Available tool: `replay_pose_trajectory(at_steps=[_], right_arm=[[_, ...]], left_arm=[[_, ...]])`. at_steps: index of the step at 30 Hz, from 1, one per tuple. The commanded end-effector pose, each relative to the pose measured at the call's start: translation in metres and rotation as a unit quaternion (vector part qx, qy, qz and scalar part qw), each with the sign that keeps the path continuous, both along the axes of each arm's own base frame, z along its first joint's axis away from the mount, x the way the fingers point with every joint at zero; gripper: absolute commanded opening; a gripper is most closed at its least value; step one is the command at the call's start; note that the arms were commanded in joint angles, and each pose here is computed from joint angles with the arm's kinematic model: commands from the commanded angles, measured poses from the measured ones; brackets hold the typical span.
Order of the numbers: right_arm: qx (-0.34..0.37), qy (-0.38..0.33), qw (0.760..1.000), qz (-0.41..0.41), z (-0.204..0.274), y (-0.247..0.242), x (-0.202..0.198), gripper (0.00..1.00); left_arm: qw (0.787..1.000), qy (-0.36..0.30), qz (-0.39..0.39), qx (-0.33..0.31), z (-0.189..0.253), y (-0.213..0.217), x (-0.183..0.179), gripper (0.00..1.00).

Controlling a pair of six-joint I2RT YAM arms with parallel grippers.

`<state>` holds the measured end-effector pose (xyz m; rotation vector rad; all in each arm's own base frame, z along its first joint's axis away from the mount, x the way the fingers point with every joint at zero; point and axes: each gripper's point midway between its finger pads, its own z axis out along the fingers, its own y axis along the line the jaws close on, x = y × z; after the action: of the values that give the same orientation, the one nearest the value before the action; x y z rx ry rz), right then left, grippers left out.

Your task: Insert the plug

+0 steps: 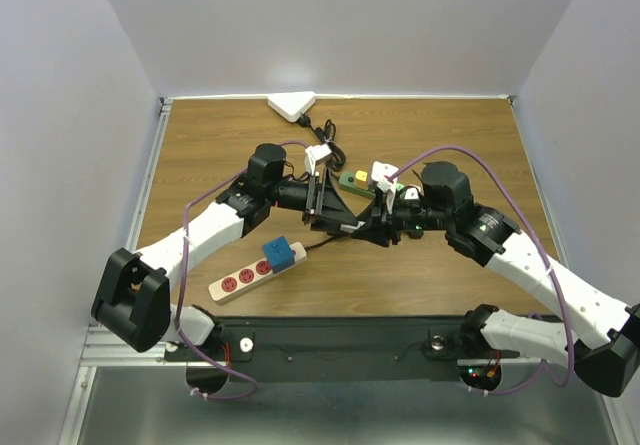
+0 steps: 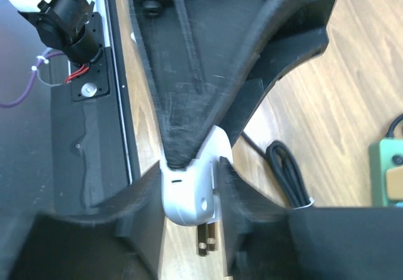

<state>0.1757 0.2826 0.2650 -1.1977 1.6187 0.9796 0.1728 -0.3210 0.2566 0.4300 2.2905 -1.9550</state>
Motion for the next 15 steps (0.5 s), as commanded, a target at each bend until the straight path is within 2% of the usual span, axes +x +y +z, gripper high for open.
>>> replay_pose_trajectory(at_steps=[1, 2, 4, 5, 6, 7, 8, 10, 11, 14, 15], right_arm=[[0.024, -0.028, 0.999, 0.003, 0.029, 0.007, 0.004, 0.22], [0.023, -0.026, 0.999, 0.005, 0.028, 0.009, 0.004, 0.16], [0.025, -0.028, 0.999, 0.004, 0.029, 0.009, 0.005, 0.12], [0.027, -0.029, 0.999, 0.005, 0.029, 0.009, 0.004, 0.04], [0.028, -0.029, 0.999, 0.003, 0.03, 0.009, 0.005, 0.0], [0.031, -0.032, 0.999, 0.002, 0.031, 0.009, 0.005, 0.01], [0.03, -0.032, 0.999, 0.0, 0.03, 0.009, 0.005, 0.0], [0.027, -0.03, 0.999, -0.021, 0.028, 0.007, 0.011, 0.0], [0.027, -0.029, 0.999, -0.031, 0.028, 0.006, 0.014, 0.01], [0.023, -0.016, 0.996, -0.082, 0.026, 0.0, 0.026, 0.01], [0.025, -0.012, 0.994, -0.103, 0.026, -0.002, 0.032, 0.01]], left_arm=[[0.997, -0.05, -0.033, -0.042, 0.029, 0.002, -0.009, 0.0], [0.997, -0.049, -0.033, -0.041, 0.027, 0.003, -0.01, 0.02], [0.998, -0.046, -0.033, -0.039, 0.024, 0.004, -0.012, 0.08], [0.997, -0.048, -0.033, -0.04, 0.024, 0.005, -0.012, 0.13], [0.997, -0.051, -0.033, -0.043, 0.025, 0.005, -0.013, 0.19], [0.997, -0.054, -0.033, -0.044, 0.026, 0.005, -0.013, 0.25], [0.997, -0.059, -0.031, -0.048, 0.028, 0.005, -0.013, 0.39], [0.995, -0.079, -0.021, -0.058, 0.035, 0.005, -0.011, 0.51], [0.994, -0.084, -0.014, -0.062, 0.037, 0.005, -0.009, 0.62], [0.99, -0.118, 0.027, -0.078, 0.046, 0.005, 0.002, 0.79], [0.987, -0.13, 0.054, -0.082, 0.048, 0.007, 0.01, 0.89]])
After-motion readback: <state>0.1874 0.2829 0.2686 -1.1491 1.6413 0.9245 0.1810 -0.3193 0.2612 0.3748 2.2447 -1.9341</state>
